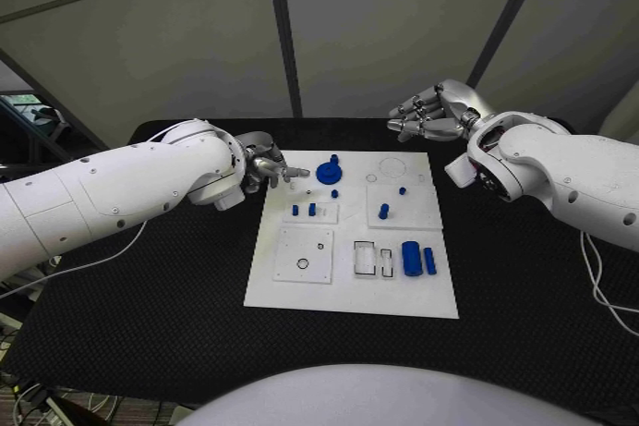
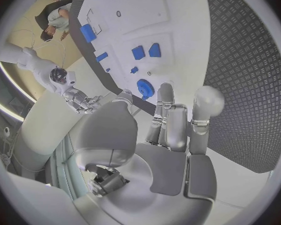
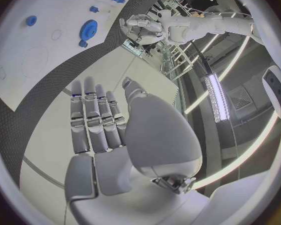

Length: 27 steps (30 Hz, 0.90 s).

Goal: Assemble the parts on the task board

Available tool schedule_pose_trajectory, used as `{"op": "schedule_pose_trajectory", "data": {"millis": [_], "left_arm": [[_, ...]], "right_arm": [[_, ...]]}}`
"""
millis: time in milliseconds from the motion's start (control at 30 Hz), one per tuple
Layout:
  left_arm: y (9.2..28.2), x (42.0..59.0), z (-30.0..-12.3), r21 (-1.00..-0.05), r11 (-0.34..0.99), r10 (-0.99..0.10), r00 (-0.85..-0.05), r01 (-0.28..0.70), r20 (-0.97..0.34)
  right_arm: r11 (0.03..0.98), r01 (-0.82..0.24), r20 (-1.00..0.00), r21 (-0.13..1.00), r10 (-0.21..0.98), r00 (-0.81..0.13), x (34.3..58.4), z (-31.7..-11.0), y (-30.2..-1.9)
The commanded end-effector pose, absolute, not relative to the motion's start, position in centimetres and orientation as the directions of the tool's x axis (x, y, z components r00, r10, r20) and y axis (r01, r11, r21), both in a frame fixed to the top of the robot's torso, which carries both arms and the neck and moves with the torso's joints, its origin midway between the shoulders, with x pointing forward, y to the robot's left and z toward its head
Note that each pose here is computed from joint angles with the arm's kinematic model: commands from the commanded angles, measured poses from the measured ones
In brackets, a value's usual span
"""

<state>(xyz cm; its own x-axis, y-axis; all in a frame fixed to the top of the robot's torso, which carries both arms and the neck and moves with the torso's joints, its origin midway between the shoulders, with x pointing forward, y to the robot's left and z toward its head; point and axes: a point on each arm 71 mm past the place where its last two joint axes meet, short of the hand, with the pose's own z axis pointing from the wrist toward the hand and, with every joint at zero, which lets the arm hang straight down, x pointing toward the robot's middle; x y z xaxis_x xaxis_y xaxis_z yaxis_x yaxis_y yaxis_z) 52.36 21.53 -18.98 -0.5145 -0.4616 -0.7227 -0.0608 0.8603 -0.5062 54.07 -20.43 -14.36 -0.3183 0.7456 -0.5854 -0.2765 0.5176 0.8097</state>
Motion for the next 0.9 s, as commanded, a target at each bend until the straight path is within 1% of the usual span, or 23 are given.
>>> {"op": "schedule_pose_trajectory", "data": {"millis": [33, 100, 133, 167, 200, 233, 267, 333, 467, 633, 700, 900], "left_arm": [[20.5, 52.7, -17.9, -0.636, 0.772, -0.559, -0.451, 0.024, -0.696], [19.6, 52.9, -17.4, -0.660, 0.744, -0.572, -0.414, 0.102, -0.708], [19.2, 52.9, -17.1, -0.662, 0.734, -0.570, -0.392, 0.151, -0.722], [19.0, 52.9, -17.0, -0.661, 0.731, -0.569, -0.384, 0.170, -0.727], [18.5, 53.0, -16.8, -0.655, 0.724, -0.563, -0.362, 0.218, -0.743], [17.8, 53.0, -16.6, -0.640, 0.715, -0.551, -0.338, 0.280, -0.763], [17.6, 52.9, -16.5, -0.635, 0.714, -0.547, -0.331, 0.296, -0.769], [16.7, 52.9, -16.5, -0.606, 0.708, -0.522, -0.310, 0.361, -0.795], [14.8, 52.6, -17.0, -0.521, 0.714, -0.432, -0.291, 0.468, -0.854], [13.2, 52.5, -18.1, -0.421, 0.730, -0.318, -0.278, 0.538, -0.906], [12.8, 52.5, -18.5, -0.396, 0.736, -0.285, -0.279, 0.549, -0.917], [12.2, 52.8, -19.6, -0.356, 0.753, -0.215, -0.304, 0.554, -0.928]], "right_arm": [[0.516, -0.282, -0.586, 0.809, 0.747, -0.315, 54.1, -14.2, -20.4], [0.516, -0.282, -0.586, 0.809, 0.747, -0.314, 54.1, -14.2, -20.4], [0.516, -0.282, -0.586, 0.809, 0.747, -0.314, 54.1, -14.2, -20.4], [0.516, -0.282, -0.586, 0.809, 0.747, -0.314, 54.1, -14.2, -20.4], [0.516, -0.282, -0.586, 0.809, 0.747, -0.314, 54.1, -14.2, -20.4], [0.515, -0.283, -0.586, 0.809, 0.747, -0.315, 54.1, -14.2, -20.3], [0.515, -0.283, -0.586, 0.809, 0.747, -0.315, 54.1, -14.2, -20.3], [0.515, -0.284, -0.586, 0.809, 0.747, -0.315, 54.1, -14.2, -20.2], [0.513, -0.285, -0.585, 0.810, 0.747, -0.317, 54.1, -14.2, -20.1], [0.510, -0.287, -0.583, 0.811, 0.746, -0.322, 54.1, -14.2, -19.8], [0.510, -0.287, -0.583, 0.811, 0.745, -0.323, 54.0, -14.2, -19.8], [0.509, -0.287, -0.583, 0.811, 0.746, -0.323, 54.0, -14.2, -19.7]]}}
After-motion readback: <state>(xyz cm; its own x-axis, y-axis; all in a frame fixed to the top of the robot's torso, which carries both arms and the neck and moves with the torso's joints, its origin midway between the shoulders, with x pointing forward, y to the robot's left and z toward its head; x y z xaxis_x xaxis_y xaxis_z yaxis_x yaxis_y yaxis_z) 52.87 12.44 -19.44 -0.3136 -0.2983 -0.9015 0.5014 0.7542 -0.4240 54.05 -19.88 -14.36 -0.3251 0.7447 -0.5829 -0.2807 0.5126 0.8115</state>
